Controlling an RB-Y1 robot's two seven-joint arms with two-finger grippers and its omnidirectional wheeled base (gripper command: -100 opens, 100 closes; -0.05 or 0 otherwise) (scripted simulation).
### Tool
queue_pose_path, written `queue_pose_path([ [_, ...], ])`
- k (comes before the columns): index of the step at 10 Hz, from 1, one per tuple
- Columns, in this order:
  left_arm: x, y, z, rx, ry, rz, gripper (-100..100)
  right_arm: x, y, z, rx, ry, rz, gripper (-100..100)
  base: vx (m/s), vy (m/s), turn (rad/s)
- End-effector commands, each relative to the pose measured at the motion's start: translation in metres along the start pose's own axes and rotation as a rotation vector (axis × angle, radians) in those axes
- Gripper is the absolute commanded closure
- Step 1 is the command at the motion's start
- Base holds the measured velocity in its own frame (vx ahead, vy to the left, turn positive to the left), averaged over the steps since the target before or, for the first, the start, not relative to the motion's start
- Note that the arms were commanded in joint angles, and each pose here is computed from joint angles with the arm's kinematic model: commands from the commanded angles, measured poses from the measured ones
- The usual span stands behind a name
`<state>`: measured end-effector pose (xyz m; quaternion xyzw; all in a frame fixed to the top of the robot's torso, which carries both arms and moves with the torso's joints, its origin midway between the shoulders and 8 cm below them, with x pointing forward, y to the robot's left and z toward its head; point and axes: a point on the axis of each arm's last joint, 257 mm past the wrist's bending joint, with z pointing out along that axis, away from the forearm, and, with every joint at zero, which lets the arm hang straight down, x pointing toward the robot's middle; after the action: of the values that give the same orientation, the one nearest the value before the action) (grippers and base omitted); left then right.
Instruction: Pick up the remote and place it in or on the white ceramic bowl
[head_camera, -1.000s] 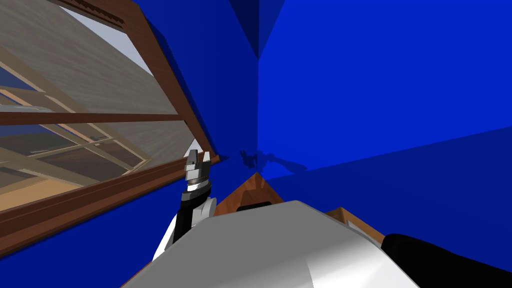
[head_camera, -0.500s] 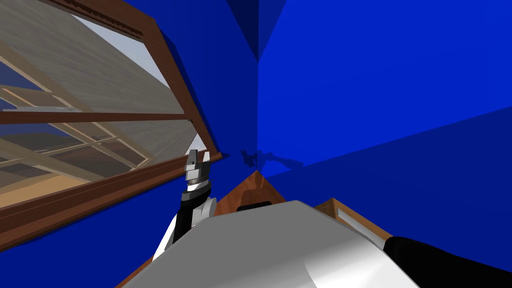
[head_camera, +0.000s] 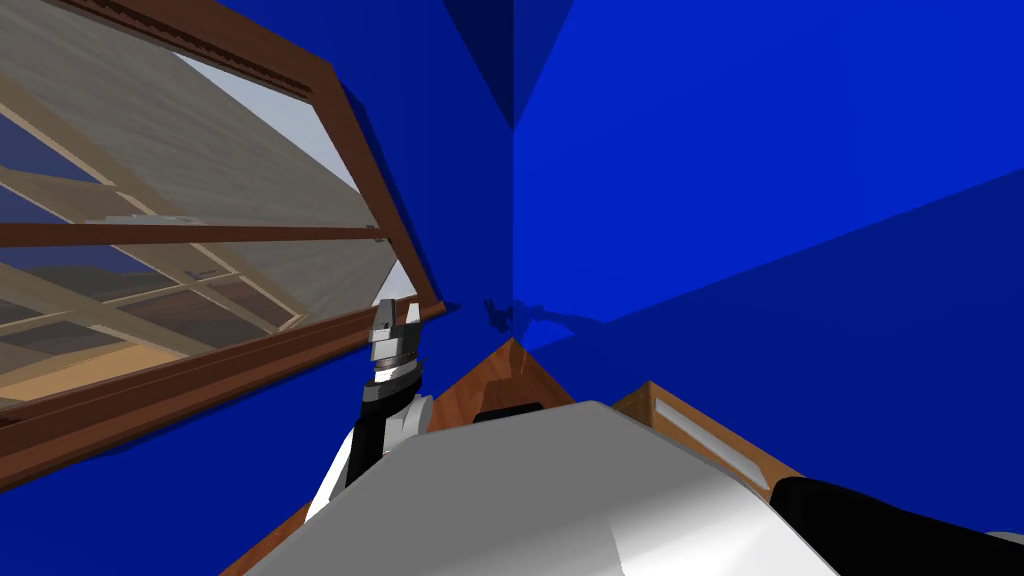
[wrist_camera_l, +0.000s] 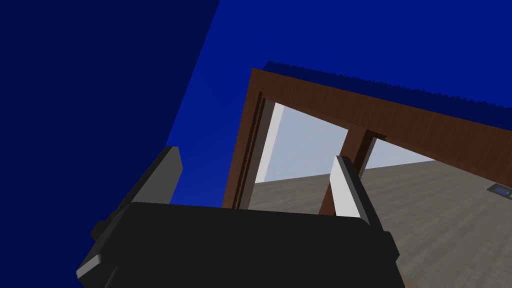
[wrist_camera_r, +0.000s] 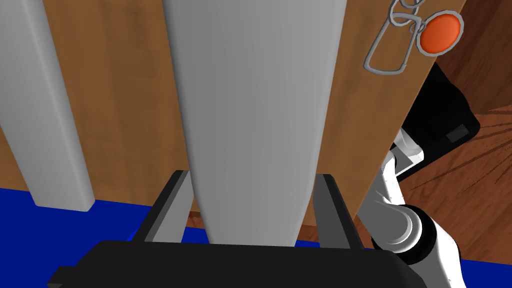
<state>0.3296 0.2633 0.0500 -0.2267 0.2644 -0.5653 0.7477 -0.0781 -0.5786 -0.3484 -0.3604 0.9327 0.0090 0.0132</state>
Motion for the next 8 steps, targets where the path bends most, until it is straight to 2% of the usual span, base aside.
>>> queue_pose_path([
  [1,0.000,0.000,0.000,0.000,0.000,0.000,0,-0.013,-0.005,-0.005,-0.011,-0.022,-0.020,100,-0.091,-0.021,-0.020],
  [3,0.000,0.000,0.000,0.000,0.000,0.000,0,-0.018,-0.011,-0.014,-0.025,-0.024,-0.029,100,-0.080,-0.045,-0.034],
  [8,0.000,0.000,0.000,0.000,0.000,0.000,0,0.025,-0.032,-0.040,-0.023,0.068,0.040,100,-0.036,-0.053,-0.056],
])
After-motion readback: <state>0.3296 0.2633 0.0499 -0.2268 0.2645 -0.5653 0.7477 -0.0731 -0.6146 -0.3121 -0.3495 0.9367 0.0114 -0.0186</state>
